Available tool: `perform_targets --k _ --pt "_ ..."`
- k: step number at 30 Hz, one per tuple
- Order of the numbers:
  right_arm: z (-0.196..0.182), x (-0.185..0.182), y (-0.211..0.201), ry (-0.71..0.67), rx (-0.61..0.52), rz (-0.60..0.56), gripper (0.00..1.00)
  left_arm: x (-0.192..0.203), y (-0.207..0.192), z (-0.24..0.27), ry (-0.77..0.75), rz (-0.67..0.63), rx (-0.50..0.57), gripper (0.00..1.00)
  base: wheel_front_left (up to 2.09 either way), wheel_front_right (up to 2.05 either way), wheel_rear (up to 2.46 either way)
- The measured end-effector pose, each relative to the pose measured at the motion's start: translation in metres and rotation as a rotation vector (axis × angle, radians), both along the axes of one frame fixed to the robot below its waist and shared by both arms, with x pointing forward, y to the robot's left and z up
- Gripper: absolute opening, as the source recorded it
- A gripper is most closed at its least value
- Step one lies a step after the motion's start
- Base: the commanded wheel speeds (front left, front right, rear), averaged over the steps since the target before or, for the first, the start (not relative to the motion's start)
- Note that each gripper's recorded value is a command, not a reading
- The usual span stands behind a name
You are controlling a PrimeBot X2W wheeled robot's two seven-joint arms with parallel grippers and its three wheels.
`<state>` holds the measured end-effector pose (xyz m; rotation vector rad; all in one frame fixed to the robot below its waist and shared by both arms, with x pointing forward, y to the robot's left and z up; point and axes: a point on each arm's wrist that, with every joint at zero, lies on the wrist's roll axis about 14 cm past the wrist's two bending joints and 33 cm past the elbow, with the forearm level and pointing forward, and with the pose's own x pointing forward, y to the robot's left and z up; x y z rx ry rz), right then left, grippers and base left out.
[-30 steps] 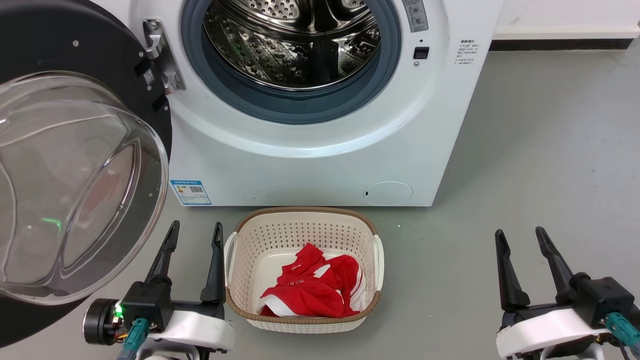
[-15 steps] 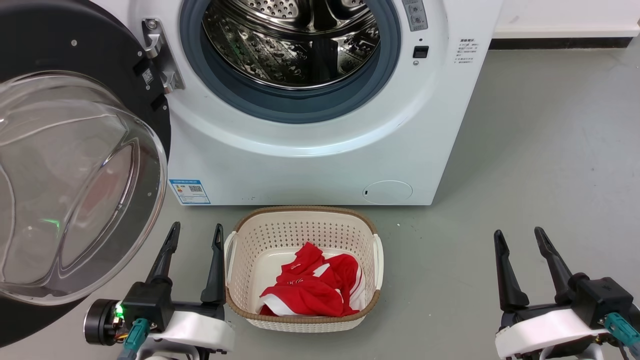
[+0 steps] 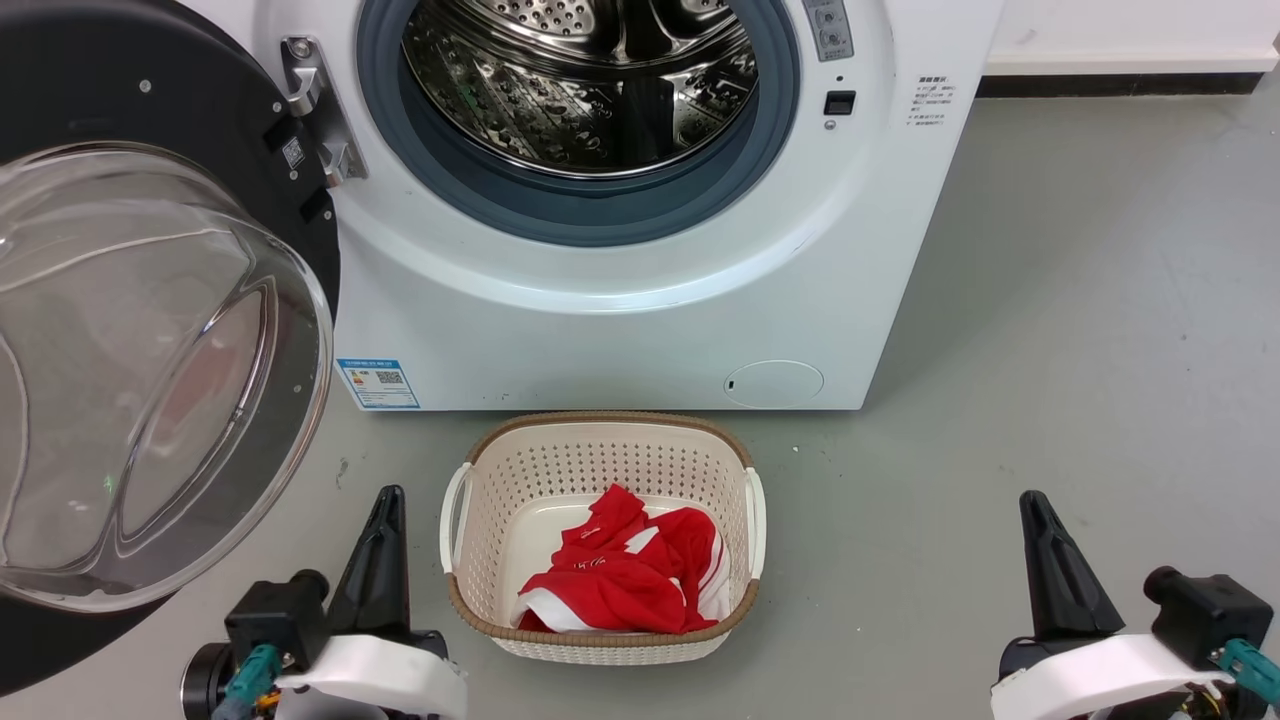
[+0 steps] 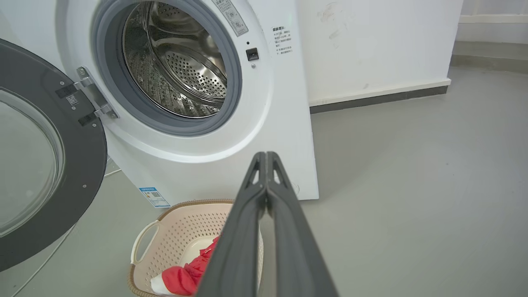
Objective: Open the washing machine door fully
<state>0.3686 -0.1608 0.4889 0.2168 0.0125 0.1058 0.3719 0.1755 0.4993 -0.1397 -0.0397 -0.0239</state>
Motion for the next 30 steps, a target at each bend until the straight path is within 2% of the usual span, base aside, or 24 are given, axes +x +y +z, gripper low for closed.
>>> perform_targets --k 30 --pt "-0.003 0.007 -0.017 0.069 0.493 -0.081 0.00 0.005 0.019 -0.014 0.099 0.070 -0.518 0.00 0.00 0.00 0.00"
